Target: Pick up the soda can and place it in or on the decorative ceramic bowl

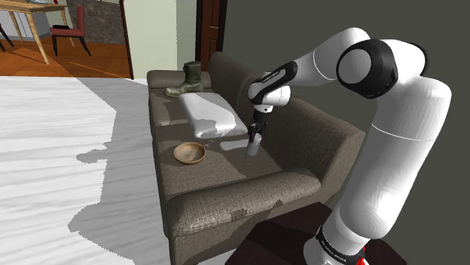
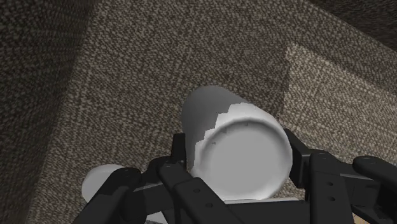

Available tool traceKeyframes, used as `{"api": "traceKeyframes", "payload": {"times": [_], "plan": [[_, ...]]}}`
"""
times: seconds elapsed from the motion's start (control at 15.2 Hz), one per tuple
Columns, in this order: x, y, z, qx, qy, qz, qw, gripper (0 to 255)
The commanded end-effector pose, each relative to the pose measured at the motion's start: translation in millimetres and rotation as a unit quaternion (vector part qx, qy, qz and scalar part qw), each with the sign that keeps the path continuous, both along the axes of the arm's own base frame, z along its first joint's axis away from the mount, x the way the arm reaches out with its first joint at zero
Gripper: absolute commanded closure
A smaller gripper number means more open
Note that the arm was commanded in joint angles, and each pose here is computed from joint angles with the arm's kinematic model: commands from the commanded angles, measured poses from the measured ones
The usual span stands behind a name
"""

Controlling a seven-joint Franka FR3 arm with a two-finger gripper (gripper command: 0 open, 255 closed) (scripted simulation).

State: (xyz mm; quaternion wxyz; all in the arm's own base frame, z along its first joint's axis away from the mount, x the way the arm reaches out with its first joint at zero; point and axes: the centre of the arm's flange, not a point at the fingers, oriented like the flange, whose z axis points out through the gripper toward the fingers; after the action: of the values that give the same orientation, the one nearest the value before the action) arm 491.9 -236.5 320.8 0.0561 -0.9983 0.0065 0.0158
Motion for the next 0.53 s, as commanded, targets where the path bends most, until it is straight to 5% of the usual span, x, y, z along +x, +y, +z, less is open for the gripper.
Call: {"api": "traceKeyframes", "payload": {"times": [0.0,0.46], "plan": [[0,0,11,0.000,0.000,0.000,1.0000,255],[0,0,48,0.000,0.000,0.000,1.0000,255]]}}
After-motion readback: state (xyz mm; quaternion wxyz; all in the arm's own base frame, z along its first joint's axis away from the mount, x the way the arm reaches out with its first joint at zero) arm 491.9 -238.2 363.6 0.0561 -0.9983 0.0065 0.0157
